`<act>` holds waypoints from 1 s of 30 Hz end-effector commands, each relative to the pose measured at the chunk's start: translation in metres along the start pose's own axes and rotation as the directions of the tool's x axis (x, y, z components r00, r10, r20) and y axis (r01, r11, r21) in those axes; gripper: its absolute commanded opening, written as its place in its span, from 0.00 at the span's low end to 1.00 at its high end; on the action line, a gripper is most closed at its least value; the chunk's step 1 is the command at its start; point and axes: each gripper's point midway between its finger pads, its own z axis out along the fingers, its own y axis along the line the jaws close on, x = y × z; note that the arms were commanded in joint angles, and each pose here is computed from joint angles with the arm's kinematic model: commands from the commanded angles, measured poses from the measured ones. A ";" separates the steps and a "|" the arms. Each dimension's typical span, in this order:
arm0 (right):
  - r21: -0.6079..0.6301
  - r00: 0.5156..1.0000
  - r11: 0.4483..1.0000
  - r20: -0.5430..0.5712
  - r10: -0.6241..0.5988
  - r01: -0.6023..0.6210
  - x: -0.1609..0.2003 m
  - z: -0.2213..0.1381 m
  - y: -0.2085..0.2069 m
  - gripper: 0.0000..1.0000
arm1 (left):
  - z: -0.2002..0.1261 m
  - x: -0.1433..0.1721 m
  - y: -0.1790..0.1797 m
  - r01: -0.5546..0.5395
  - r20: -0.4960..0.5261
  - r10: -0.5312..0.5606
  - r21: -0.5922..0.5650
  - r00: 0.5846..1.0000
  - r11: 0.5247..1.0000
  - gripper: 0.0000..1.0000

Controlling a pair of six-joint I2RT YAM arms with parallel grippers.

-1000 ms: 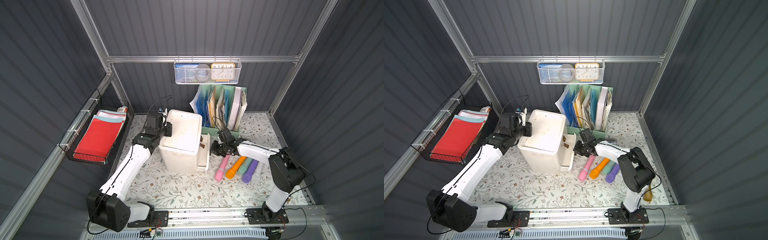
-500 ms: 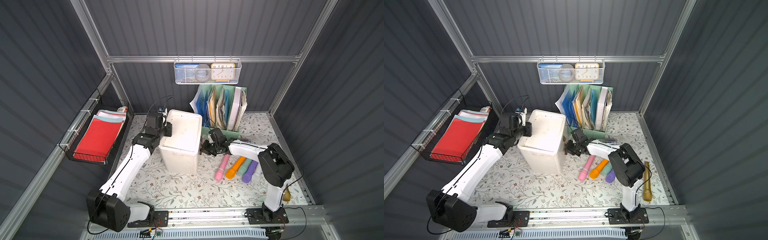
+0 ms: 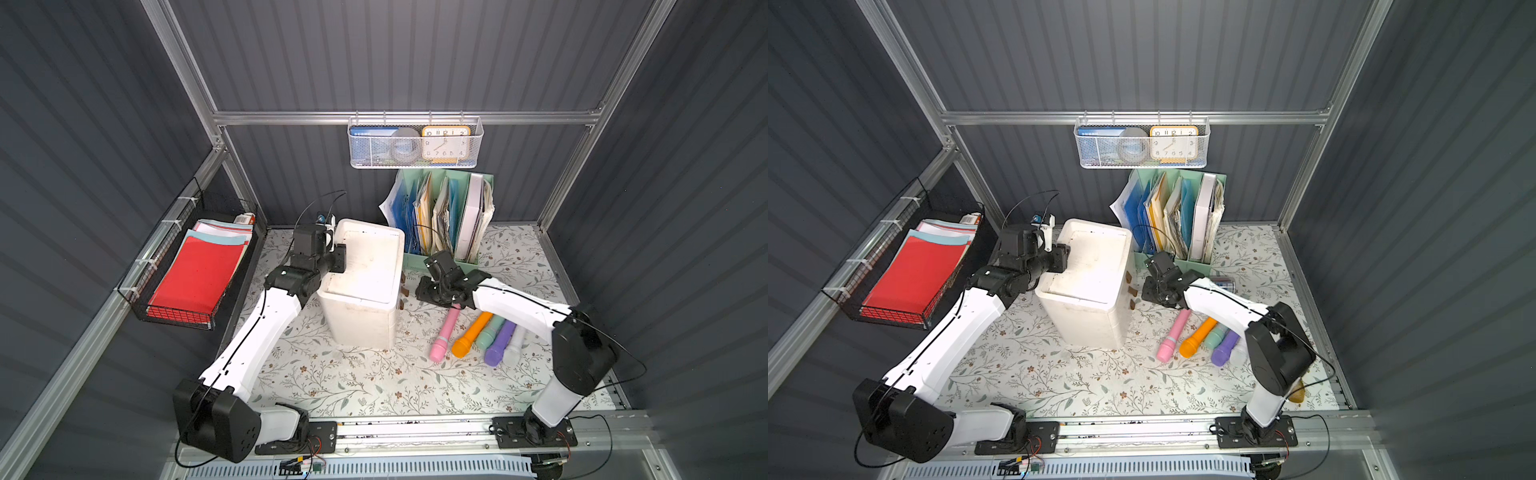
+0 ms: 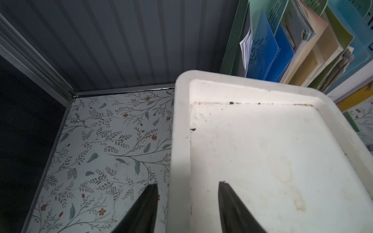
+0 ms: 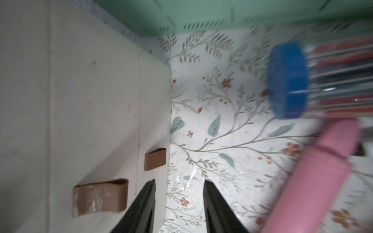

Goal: Take the microphone out of the drawer
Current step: Close the drawer in the storage box, then reset both arms

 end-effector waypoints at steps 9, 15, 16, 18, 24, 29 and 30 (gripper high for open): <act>0.629 0.907 0.775 0.290 -0.306 0.060 -0.056 -0.101 -0.159 0.58 | -0.068 -0.060 0.031 0.074 0.124 -0.053 -0.165 0.991 0.984 0.99; 0.648 0.915 0.759 0.343 -0.214 -0.066 -0.042 -0.103 -0.233 0.58 | -0.102 -0.038 0.102 0.216 0.239 -0.139 -0.335 0.961 0.917 0.99; 0.646 0.899 0.759 0.378 -0.221 -0.085 -0.043 -0.110 -0.239 0.58 | -0.097 -0.018 0.110 0.220 0.221 -0.145 -0.362 0.964 0.906 0.99; 0.650 0.892 0.755 0.388 -0.233 -0.085 -0.038 -0.108 -0.252 0.58 | -0.089 0.012 0.119 0.212 0.207 -0.136 -0.405 0.969 0.889 0.99; 0.575 0.867 0.815 0.442 -0.231 -0.076 -0.023 -0.078 -0.274 0.58 | -0.053 0.091 0.124 0.132 0.162 -0.070 -0.415 0.984 0.900 0.99; 0.504 0.781 0.863 0.549 -0.299 -0.024 -0.044 -0.076 -0.262 0.59 | -0.005 0.147 0.137 0.054 0.073 -0.027 -0.390 0.997 0.919 0.99; 0.480 0.755 0.877 0.583 -0.301 -0.022 -0.049 -0.075 -0.260 0.59 | 0.003 0.156 0.141 0.078 0.083 -0.049 -0.385 0.995 0.919 0.99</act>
